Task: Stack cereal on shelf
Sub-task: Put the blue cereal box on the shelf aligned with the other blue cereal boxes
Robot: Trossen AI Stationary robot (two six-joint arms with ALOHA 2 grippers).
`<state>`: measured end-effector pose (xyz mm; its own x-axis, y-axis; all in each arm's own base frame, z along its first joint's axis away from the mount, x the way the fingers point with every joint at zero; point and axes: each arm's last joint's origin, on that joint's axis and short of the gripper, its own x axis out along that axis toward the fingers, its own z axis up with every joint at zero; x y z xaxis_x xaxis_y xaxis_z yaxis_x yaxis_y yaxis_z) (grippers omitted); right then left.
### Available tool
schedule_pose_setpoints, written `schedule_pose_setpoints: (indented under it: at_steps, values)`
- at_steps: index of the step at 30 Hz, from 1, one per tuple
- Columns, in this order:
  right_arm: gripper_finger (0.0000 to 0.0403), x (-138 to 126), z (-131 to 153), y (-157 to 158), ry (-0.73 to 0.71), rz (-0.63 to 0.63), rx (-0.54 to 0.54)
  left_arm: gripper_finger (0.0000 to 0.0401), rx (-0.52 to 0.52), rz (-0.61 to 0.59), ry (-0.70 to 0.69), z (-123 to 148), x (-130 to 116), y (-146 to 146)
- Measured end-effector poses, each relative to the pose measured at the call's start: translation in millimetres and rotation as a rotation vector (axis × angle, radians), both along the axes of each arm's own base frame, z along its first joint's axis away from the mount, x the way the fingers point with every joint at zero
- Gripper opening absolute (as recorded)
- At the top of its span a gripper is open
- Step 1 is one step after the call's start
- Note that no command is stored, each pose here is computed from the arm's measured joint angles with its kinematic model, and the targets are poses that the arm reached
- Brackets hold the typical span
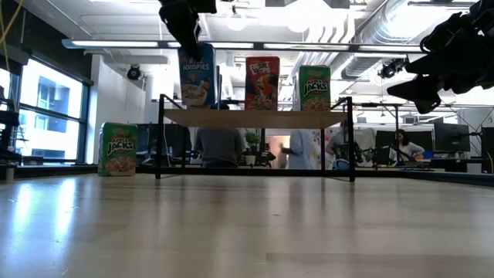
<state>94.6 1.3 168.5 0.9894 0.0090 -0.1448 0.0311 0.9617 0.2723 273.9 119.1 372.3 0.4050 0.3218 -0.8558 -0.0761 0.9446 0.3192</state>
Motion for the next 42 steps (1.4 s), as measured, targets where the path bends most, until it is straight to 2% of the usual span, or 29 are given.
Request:
schedule_pose_setpoints:
  at_steps: [26,42]
  values:
    - [0.0267,0.0,0.0,0.0,0.000,0.000,0.000,0.0135,-0.084,-0.013,-0.005,-9.0,0.5,19.6]
    - [0.0267,0.0,0.1,0.0,-0.001,0.000,0.000,0.0201,-0.057,-0.007,-0.004,-11.5,3.9,24.5]
